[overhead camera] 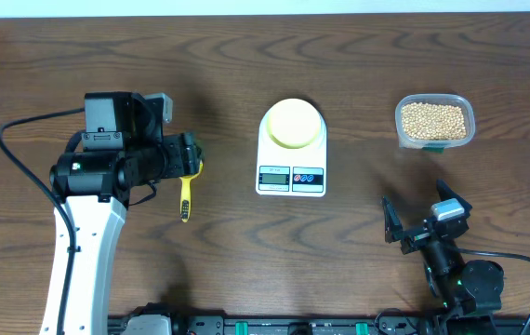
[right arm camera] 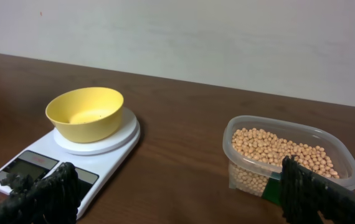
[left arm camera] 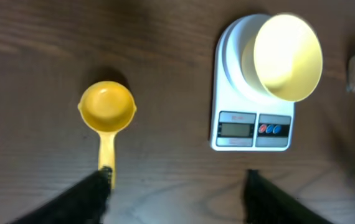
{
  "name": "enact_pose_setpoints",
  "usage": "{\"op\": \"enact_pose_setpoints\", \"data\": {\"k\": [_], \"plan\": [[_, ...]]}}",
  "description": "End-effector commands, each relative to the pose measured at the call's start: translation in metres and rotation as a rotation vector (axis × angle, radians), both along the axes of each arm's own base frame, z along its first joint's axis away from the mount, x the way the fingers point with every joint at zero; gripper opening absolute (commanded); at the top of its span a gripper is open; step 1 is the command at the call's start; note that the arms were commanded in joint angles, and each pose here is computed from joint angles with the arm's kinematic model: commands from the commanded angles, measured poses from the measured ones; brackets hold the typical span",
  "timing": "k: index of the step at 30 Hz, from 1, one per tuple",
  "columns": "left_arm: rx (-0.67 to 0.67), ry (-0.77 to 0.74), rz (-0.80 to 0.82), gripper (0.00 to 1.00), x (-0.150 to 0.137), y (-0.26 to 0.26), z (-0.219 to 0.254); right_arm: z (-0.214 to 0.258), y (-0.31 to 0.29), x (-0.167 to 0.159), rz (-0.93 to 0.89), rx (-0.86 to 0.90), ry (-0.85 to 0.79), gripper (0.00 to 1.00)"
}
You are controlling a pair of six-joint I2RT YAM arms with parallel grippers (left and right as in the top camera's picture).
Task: Scoop item into bowl and weigh 50g on scale
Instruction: 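Move the left gripper over the yellow scoop handle, then lower the left gripper and close it on the scoop handle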
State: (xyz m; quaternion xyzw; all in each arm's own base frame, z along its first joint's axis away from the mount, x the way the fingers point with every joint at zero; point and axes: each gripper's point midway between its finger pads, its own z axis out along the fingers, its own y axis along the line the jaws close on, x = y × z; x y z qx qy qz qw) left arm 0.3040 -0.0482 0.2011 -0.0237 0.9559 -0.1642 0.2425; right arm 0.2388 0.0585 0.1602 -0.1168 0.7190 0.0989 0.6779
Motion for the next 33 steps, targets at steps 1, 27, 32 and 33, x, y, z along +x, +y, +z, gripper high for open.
{"op": "enact_pose_setpoints", "data": {"k": [1,27,32,33], "plan": [[0.002,0.015,0.001,0.5,-0.001,0.001,-0.002,-0.001,0.0,0.0,-0.002,0.013,0.006,0.99],[0.077,0.138,0.059,0.6,0.002,0.017,-0.035,-0.001,0.0,0.0,-0.002,0.013,0.006,0.99],[0.078,0.24,0.055,0.59,0.001,0.017,-0.059,-0.001,0.0,0.0,-0.002,0.013,0.006,0.99],[0.078,0.265,0.054,0.59,-0.001,0.017,-0.065,-0.001,0.0,0.0,-0.002,0.013,0.006,0.99]]}}
